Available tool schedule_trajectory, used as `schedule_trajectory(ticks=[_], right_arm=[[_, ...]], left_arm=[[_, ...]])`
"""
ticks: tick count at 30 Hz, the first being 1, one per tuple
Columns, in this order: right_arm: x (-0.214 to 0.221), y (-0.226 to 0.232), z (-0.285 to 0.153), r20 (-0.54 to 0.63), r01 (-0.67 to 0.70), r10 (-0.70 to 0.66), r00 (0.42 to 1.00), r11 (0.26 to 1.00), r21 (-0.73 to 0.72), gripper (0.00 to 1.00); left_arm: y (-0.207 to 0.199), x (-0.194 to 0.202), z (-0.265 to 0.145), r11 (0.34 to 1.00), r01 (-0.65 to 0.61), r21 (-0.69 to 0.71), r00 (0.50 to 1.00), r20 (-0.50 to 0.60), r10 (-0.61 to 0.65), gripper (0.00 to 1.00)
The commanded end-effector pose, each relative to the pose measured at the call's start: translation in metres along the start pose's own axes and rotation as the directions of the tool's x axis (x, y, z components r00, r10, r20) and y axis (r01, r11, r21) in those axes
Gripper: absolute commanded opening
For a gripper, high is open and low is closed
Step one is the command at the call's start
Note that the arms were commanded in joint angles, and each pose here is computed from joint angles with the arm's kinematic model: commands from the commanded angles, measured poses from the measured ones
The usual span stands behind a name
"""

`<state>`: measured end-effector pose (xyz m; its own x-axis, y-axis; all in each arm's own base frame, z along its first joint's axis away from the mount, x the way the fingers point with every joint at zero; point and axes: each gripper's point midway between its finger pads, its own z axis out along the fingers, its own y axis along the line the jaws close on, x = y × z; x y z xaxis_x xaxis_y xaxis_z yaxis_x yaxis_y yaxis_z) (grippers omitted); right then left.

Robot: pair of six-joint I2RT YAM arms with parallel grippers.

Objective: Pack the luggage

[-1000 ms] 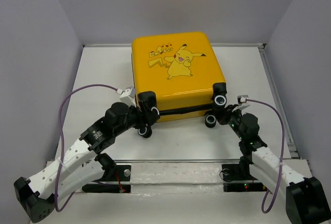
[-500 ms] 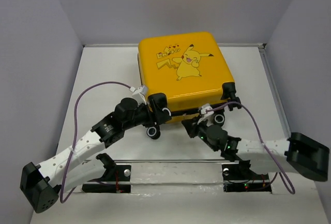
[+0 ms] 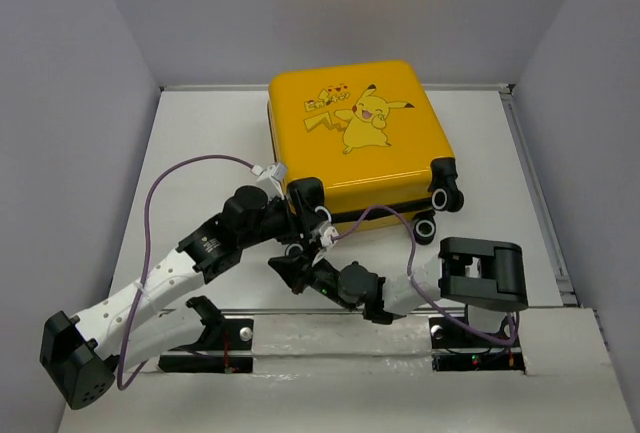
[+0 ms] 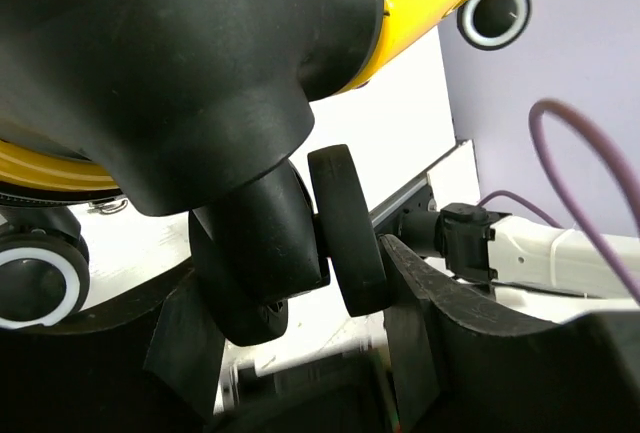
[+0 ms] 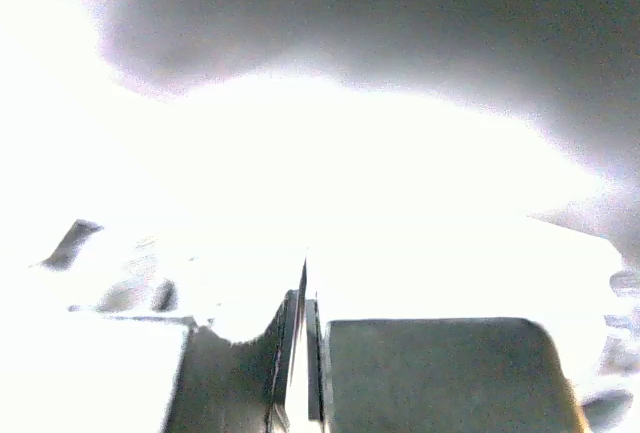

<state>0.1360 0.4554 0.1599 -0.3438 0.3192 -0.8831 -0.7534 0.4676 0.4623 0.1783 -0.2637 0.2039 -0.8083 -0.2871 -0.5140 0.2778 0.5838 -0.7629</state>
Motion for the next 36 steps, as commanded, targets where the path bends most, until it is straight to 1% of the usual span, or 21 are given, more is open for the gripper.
schedule_trajectory(ticks=[1,2,5,9,10,13,14,15,17,18,21,24,25,26,30,33,34,36], right_arm=[[-0.015,0.033,-0.015,0.096,-0.099,0.111,0.989,0.987,-0.126,0.07],[-0.016,0.026,-0.023,0.101,-0.116,0.127,0.987,0.987,-0.109,0.07],[-0.013,0.007,-0.034,0.094,-0.103,0.107,0.990,0.994,-0.042,0.07],[0.003,-0.004,-0.043,0.004,-0.093,0.093,0.996,0.996,0.006,0.07],[0.004,-0.004,-0.046,-0.006,-0.102,0.102,0.995,0.995,0.007,0.08],[0.021,-0.023,-0.061,-0.079,-0.106,0.113,0.990,0.991,0.082,0.11],[0.017,-0.024,-0.063,-0.070,-0.109,0.115,0.991,0.990,0.086,0.12],[0.026,-0.033,-0.069,-0.109,-0.090,0.103,0.989,0.989,0.118,0.13],[0.028,-0.045,-0.079,-0.149,-0.055,0.082,0.986,0.983,0.176,0.16],[0.024,-0.048,-0.081,-0.146,-0.048,0.078,0.986,0.979,0.197,0.19],[0.015,-0.055,-0.090,-0.173,-0.005,0.047,0.984,0.971,0.239,0.23],[0.007,-0.059,-0.095,-0.192,0.038,0.015,0.981,0.962,0.270,0.29],[-0.002,-0.056,-0.096,-0.178,0.031,0.017,0.984,0.963,0.268,0.33],[-0.003,-0.057,-0.097,-0.197,0.055,0.000,0.980,0.961,0.272,0.34],[-0.017,-0.054,-0.098,-0.202,0.082,-0.024,0.979,0.956,0.281,0.42],[-0.024,-0.052,-0.098,-0.219,0.116,-0.054,0.974,0.953,0.280,0.43],[-0.035,-0.046,-0.096,-0.203,0.107,-0.052,0.978,0.956,0.273,0.48],[-0.041,-0.046,-0.099,-0.204,0.119,-0.063,0.977,0.955,0.271,0.49]], left_arm=[[-0.149,-0.082,-0.066,0.846,-0.246,0.474,0.929,0.365,0.065,0.06],[-0.144,-0.079,-0.063,0.851,-0.240,0.466,0.931,0.360,0.066,0.06],[-0.134,-0.073,-0.060,0.862,-0.235,0.450,0.933,0.352,0.070,0.06],[-0.120,-0.069,-0.058,0.881,-0.230,0.413,0.932,0.354,0.077,0.06],[-0.118,-0.070,-0.058,0.885,-0.232,0.403,0.929,0.363,0.079,0.06],[-0.113,-0.070,-0.060,0.888,-0.254,0.383,0.920,0.378,0.100,0.06],[-0.112,-0.070,-0.060,0.890,-0.252,0.380,0.921,0.377,0.100,0.06],[-0.110,-0.069,-0.059,0.892,-0.257,0.371,0.920,0.376,0.109,0.06],[-0.110,-0.070,-0.061,0.894,-0.264,0.362,0.916,0.385,0.114,0.06],[-0.107,-0.071,-0.062,0.898,-0.266,0.349,0.913,0.390,0.119,0.06],[-0.103,-0.071,-0.063,0.905,-0.268,0.332,0.910,0.395,0.125,0.06],[-0.101,-0.071,-0.065,0.906,-0.274,0.322,0.905,0.405,0.130,0.06],[-0.099,-0.071,-0.066,0.909,-0.274,0.315,0.904,0.407,0.132,0.06],[-0.097,-0.070,-0.065,0.909,-0.278,0.310,0.904,0.406,0.138,0.06],[-0.090,-0.069,-0.063,0.916,-0.280,0.286,0.900,0.409,0.148,0.06],[-0.089,-0.069,-0.061,0.918,-0.280,0.282,0.901,0.407,0.150,0.06],[-0.089,-0.068,-0.061,0.917,-0.279,0.284,0.902,0.405,0.149,0.06],[-0.089,-0.068,-0.062,0.916,-0.279,0.287,0.901,0.408,0.147,0.06]])
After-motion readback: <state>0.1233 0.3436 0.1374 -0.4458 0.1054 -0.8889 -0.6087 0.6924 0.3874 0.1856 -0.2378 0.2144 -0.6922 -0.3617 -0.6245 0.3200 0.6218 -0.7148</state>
